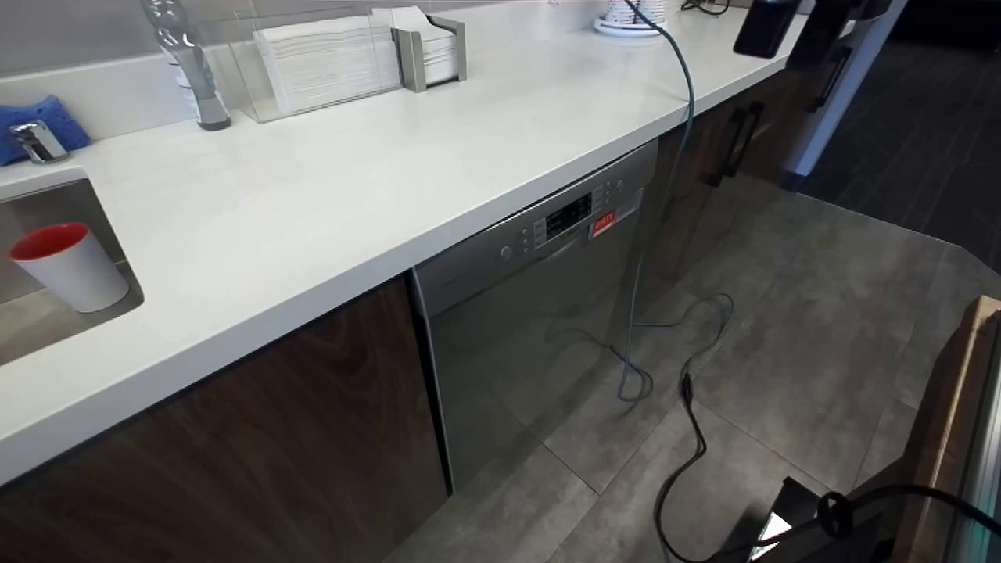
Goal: Press a button on the dish washing machine
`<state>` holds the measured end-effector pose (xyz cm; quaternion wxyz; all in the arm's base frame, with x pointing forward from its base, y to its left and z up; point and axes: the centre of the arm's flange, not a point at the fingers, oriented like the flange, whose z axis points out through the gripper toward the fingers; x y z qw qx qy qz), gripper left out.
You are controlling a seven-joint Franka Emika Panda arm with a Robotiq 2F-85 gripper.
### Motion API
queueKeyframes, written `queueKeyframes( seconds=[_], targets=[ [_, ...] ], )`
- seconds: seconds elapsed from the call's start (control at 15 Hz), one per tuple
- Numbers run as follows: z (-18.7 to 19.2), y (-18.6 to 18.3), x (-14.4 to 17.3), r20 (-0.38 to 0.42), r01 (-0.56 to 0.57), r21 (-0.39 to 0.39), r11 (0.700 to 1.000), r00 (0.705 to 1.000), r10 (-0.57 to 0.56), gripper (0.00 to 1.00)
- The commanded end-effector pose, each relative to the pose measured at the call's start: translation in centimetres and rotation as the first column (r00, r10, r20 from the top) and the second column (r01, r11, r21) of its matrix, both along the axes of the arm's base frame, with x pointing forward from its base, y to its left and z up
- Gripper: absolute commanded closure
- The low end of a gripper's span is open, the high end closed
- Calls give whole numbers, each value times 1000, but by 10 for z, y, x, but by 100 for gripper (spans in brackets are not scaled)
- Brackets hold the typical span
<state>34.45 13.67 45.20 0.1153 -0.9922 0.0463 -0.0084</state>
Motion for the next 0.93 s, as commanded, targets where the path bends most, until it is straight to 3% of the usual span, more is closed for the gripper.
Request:
queueKeyframes(
  seconds=[0.0, 0.53, 0.87],
  targets=[
    [-48, -18, 18, 34, 95, 88, 992, 995, -98, 0],
    [-129, -64, 49, 124, 349, 190, 918, 919, -375, 0],
    [-153, -91, 50, 106, 453, 227, 862, 869, -484, 0]
  ],
)
